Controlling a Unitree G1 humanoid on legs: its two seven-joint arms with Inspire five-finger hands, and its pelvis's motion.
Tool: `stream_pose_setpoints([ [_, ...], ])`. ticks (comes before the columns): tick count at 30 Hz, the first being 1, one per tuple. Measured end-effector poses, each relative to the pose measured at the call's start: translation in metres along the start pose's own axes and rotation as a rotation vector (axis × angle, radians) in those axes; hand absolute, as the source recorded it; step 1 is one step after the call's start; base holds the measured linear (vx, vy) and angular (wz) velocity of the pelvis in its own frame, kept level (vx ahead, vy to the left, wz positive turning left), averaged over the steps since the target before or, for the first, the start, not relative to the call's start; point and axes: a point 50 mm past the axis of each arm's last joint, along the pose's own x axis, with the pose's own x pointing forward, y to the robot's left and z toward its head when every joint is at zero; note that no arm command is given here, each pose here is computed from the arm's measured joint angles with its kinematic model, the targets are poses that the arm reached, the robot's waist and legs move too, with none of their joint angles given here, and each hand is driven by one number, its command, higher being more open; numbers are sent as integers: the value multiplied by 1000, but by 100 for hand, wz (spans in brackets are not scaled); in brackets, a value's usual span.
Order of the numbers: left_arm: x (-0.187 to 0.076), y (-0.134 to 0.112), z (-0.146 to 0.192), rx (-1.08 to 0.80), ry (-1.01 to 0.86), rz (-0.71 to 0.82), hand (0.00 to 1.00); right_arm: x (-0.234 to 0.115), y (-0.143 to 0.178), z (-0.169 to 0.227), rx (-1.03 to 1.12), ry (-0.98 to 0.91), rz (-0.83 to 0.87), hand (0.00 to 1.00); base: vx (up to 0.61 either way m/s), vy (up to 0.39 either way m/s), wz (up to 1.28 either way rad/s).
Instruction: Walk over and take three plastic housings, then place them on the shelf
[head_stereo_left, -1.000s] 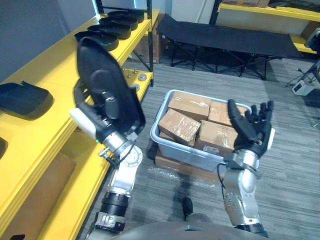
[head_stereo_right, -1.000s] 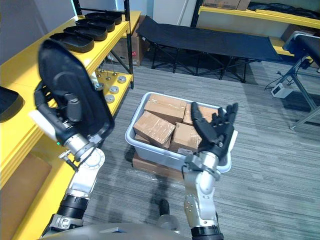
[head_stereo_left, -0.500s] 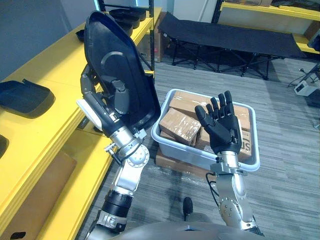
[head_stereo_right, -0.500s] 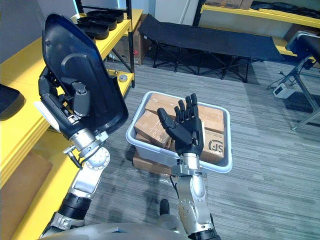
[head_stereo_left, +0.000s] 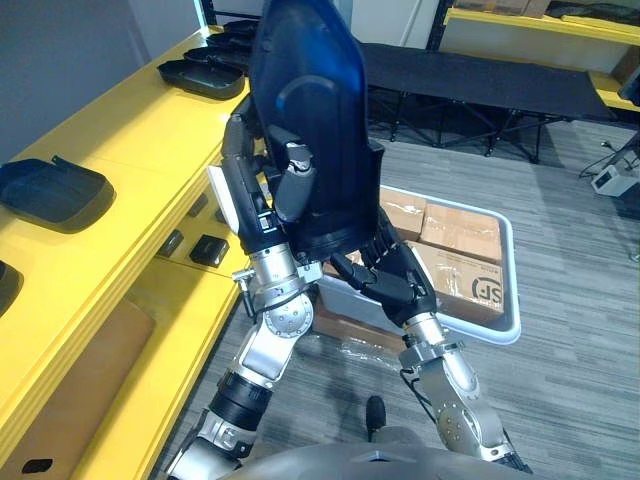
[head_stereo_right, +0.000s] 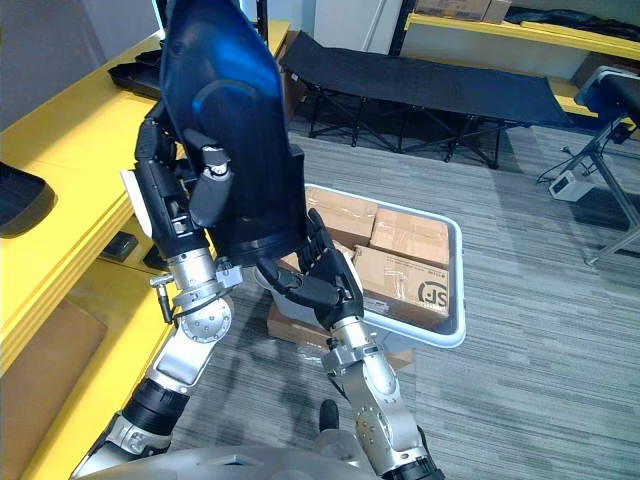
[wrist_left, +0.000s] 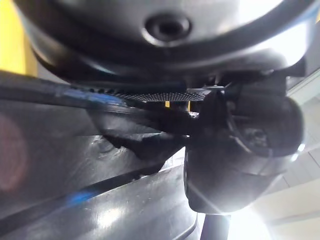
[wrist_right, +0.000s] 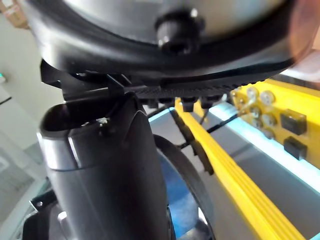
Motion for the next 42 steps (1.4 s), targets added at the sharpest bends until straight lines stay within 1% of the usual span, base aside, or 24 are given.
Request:
stream_pose_setpoints([
  [4, 0, -4, 3, -65, 29, -62, 0, 1, -1, 1, -18, 14, 16, 100, 0, 0, 0],
  [8, 0, -8, 9, -126, 16, -101, 0, 4, 3, 1, -22, 16, 39, 100, 0, 0, 0],
  [12, -2, -12, 13, -141, 7, -134, 0, 7, 6, 0, -23, 20, 57, 100, 0, 0, 0],
  [21, 0, -8, 12, -124, 1, -134, 0, 11, 12, 0, -11, 17, 115, 100, -19, 5, 0],
  [26, 1, -4, 11, -101, -6, -102, 0, 14, 14, 7, 17, -44, 144, 100, 0, 0, 0],
  [31, 1, 11, 4, 97, -58, -2, 0, 19, 18, 19, 40, -124, 193, 100, 0, 0, 0],
  [35, 7, 36, -8, 260, -58, 108, 0, 20, 26, 39, 28, -227, 253, 100, 0, 0, 2],
  [39, 8, 59, -22, 364, -5, 213, 0, 19, 29, 50, 13, -292, 299, 100, 0, 0, 2],
  [42, 9, 70, -28, 402, 17, 248, 0, 19, 29, 50, 12, -290, 303, 100, 0, 0, 0],
])
